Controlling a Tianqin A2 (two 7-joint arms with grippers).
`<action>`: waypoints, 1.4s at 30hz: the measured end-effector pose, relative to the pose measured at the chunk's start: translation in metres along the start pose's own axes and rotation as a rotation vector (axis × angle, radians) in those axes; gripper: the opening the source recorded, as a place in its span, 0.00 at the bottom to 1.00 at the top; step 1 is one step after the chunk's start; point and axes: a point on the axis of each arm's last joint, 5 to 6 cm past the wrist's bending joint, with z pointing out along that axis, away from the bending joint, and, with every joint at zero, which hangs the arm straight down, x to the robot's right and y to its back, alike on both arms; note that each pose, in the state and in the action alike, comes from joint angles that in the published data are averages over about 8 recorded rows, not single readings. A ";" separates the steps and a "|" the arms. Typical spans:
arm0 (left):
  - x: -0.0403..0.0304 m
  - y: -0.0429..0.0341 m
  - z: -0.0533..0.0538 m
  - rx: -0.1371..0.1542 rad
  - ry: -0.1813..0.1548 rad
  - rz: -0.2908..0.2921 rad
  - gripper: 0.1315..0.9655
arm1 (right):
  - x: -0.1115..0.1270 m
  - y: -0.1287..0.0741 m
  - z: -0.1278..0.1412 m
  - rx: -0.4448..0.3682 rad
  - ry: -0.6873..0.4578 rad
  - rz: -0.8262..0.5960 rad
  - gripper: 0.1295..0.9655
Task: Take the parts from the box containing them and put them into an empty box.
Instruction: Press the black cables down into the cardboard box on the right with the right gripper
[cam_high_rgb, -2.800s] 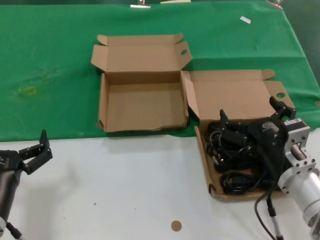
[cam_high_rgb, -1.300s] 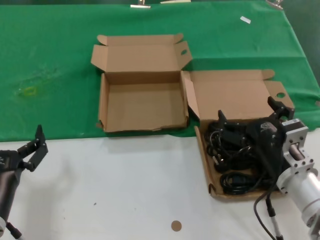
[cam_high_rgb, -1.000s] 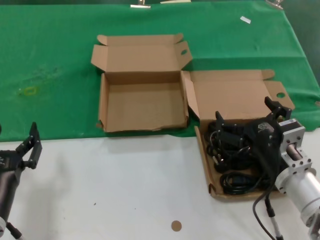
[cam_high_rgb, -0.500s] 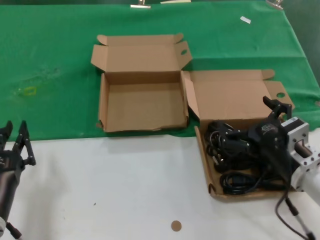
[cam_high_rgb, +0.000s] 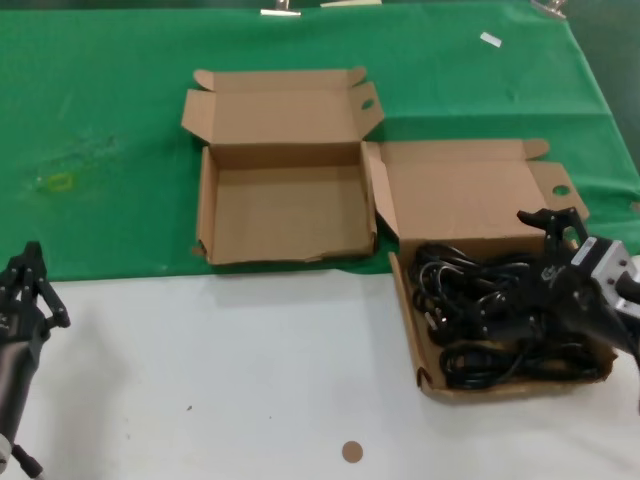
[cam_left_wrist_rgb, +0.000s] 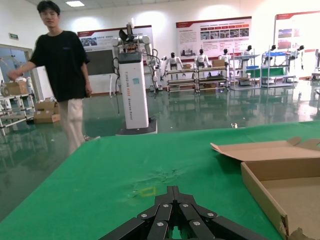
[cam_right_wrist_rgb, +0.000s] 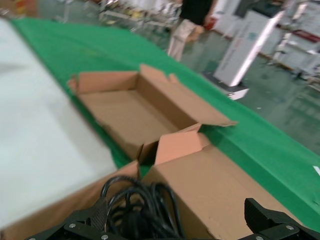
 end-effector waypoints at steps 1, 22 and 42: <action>0.0000 0.0000 0.000 0.000 0.000 0.000 0.04 | 0.005 -0.001 -0.001 -0.010 -0.018 -0.024 1.00; 0.0000 0.0000 0.000 0.000 0.000 0.000 0.01 | 0.064 -0.020 -0.003 -0.156 -0.339 -0.441 0.99; 0.0000 0.0000 0.000 0.000 0.000 0.000 0.01 | 0.076 -0.020 0.016 -0.200 -0.382 -0.517 0.72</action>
